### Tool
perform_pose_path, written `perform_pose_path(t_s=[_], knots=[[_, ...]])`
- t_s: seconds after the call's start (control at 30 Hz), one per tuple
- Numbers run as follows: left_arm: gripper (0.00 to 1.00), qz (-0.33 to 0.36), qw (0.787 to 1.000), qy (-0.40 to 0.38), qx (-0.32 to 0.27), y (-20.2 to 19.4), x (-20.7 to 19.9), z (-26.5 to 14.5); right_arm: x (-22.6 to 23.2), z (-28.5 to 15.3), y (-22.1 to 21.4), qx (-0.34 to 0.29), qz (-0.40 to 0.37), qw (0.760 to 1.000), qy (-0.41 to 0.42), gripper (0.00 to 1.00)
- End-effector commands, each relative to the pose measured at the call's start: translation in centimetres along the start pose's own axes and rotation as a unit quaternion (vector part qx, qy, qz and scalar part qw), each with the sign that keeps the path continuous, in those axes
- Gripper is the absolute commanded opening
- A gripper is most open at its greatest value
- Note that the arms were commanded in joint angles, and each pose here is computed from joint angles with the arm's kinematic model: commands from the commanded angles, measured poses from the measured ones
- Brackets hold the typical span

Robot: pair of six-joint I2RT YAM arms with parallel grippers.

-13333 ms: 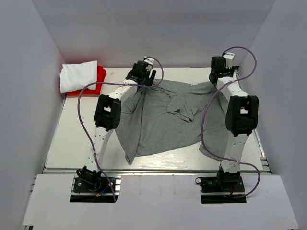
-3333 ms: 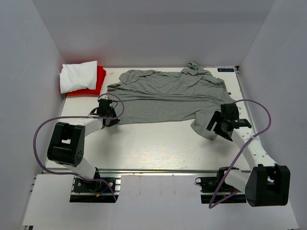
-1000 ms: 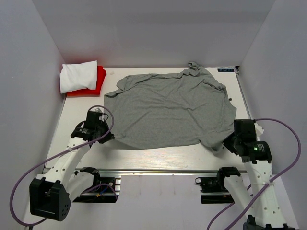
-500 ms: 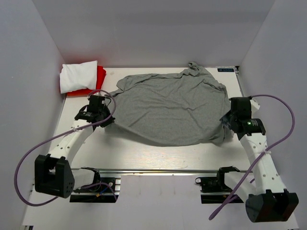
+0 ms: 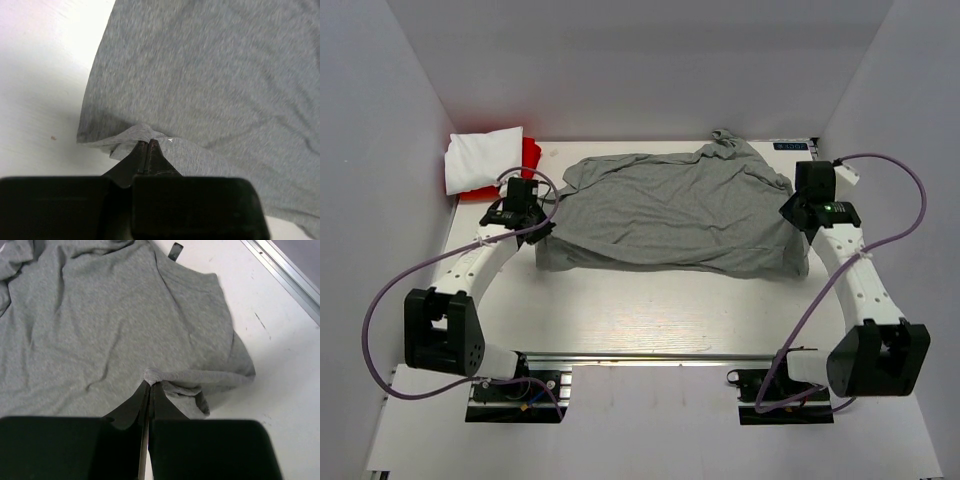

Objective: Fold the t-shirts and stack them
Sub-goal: Fold the flattened tshirt in 1/3 of the way

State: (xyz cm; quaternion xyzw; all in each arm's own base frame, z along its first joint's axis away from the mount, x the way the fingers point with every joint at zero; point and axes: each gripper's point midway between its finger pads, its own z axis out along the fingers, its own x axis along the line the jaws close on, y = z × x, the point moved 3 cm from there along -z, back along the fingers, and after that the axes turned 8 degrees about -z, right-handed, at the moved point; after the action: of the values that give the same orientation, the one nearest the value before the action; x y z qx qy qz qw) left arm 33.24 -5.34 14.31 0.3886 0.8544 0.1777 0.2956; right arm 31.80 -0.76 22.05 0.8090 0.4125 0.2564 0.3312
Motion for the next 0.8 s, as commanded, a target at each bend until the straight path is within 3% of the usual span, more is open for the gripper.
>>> perform_pose_path(t_s=[0.0, 0.27, 0.37, 0.4, 0.53, 0.77], knots=[[0.0, -0.018, 0.999, -0.014, -0.039, 2.9, -1.6, 0.2, 0.9, 1.2, 3.1, -0.044, 0.003, 0.999, -0.003, 0.0], [0.0, -0.002, 0.999, -0.018, -0.032, 4.6, -3.1, 2.4, 1.7, 3.2, 6.3, -0.081, -0.01, 0.997, -0.01, 0.0], [0.0, 0.019, 0.999, -0.029, -0.031, 5.0, -3.7, 2.3, 2.3, 2.9, 8.4, -0.114, -0.035, 0.993, 0.006, 0.0], [0.0, 0.026, 0.998, -0.037, -0.031, 5.2, -4.1, 2.5, 2.3, 2.9, 8.7, -0.12, -0.075, 0.99, 0.01, 0.0], [0.0, 0.039, 0.998, -0.028, -0.031, 5.3, -3.9, 3.1, 2.9, 2.1, 10.6, -0.157, -0.093, 0.983, 0.032, 0.0], [0.0, 0.036, 0.999, 0.004, -0.021, 5.6, -3.1, 5.1, 3.4, 4.7, 9.9, -0.12, -0.122, 0.985, 0.018, 0.0]])
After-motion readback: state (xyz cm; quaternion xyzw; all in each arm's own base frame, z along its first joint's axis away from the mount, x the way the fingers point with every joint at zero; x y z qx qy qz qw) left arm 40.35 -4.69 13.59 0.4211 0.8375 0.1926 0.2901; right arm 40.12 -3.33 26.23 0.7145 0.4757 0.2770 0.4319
